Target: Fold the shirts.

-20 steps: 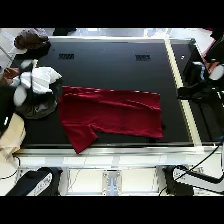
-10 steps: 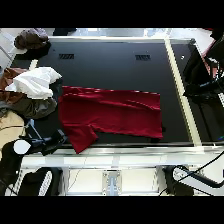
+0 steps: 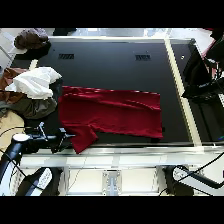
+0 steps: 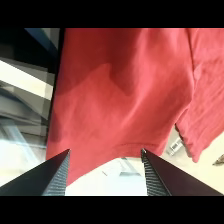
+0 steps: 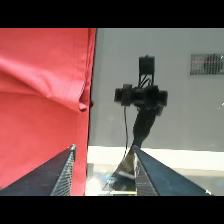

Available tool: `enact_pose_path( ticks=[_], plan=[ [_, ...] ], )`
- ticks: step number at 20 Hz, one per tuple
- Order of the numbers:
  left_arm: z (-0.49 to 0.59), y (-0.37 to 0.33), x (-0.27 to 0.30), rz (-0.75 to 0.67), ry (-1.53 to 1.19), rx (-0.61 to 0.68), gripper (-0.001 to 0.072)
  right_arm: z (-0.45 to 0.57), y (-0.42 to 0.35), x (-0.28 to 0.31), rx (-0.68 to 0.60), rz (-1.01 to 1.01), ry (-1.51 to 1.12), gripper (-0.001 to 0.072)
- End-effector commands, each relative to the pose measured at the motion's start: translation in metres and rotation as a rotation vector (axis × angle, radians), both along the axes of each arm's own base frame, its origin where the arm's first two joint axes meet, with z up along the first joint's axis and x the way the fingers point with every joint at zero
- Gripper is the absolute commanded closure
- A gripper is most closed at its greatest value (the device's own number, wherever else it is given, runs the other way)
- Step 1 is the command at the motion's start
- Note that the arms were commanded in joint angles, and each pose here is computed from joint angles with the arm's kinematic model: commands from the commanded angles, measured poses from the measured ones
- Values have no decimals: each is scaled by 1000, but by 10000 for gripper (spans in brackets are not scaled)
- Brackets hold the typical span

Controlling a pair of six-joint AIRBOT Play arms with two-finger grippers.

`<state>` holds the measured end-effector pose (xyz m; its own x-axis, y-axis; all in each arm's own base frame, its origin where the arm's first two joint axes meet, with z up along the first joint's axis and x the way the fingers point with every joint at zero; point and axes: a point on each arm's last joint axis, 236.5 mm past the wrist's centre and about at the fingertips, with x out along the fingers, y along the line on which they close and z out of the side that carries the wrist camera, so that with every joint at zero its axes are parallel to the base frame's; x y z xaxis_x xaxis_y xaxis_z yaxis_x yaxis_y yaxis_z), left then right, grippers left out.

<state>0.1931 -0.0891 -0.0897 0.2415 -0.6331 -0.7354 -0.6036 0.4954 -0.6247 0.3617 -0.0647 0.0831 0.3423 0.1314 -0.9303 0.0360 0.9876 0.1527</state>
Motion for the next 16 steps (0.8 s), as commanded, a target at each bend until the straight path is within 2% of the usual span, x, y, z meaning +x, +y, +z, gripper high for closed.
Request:
enact_pose_path(
  ticks=[1, 5, 6, 9, 16],
  plan=[
    [-1, 10, 4, -31, -19, 6, 209, -2, 4, -9, 13, 11, 37, 307],
    [4, 19, 16, -31, -51, 40, 213, 0, 12, -6, 49, 15, 25, 307],
    [0, 23, 11, -48, -40, 65, 236, 1, 16, -5, 66, 17, 18, 307],
    [-9, 30, 1, -91, -13, 113, 236, 4, 24, -3, 103, 23, 9, 307],
    [-14, 21, 2, -110, -3, 79, 249, 4, 26, -3, 111, 21, 7, 307]
  ],
)
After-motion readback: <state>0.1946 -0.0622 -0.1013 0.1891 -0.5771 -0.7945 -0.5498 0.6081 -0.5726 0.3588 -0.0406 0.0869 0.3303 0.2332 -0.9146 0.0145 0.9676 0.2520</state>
